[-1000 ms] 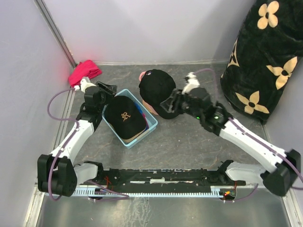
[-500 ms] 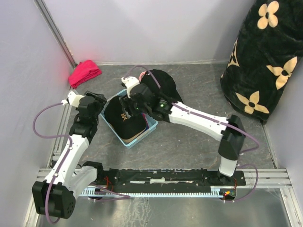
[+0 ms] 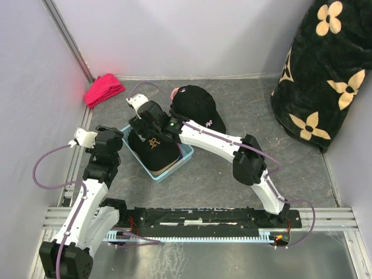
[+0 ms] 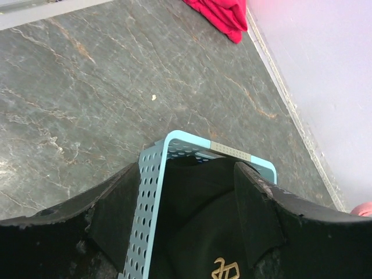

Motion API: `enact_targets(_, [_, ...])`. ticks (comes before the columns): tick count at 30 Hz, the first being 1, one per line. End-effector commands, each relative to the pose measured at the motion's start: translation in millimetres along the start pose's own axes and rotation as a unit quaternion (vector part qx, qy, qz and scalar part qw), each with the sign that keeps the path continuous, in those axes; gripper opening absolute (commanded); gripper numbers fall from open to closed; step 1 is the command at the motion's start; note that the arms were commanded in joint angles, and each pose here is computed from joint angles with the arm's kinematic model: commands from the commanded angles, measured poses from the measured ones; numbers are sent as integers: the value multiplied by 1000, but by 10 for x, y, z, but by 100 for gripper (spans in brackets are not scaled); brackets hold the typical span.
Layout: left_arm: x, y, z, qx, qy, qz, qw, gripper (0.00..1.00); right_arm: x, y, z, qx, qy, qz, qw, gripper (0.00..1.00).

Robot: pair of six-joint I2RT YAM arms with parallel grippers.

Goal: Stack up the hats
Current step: Pick up the hat from the bin.

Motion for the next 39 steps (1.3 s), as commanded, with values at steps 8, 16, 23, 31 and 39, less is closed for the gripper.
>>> enact_targets(8, [179, -72, 174, 10, -47, -48, 998, 72, 332, 324, -151, -34, -14, -37, 999, 84])
enact_targets(16, [173, -89, 172, 1, -58, -46, 997, 72, 349, 472, -261, -32, 6, -49, 998, 82])
enact_targets(23, [179, -94, 186, -2, -62, -48, 997, 71, 422, 553, -240, -26, 4, -58, 998, 81])
enact_targets(31, [189, -98, 174, -6, -66, -50, 997, 71, 348, 604, -244, -20, 4, -48, 999, 78])
enact_targets(39, [170, -96, 163, -8, -70, -46, 996, 71, 212, 682, -198, -13, 4, -34, 999, 74])
Point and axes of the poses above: each gripper's point midway between its finger pads, its own y axis out along the fingers, its own z axis along the line the jaws close on, x = y × z, the point moved 1 cm from there along -y, back along the fingers, and after that the axes turned 14 degrees about -y, right-handed, at the moved point
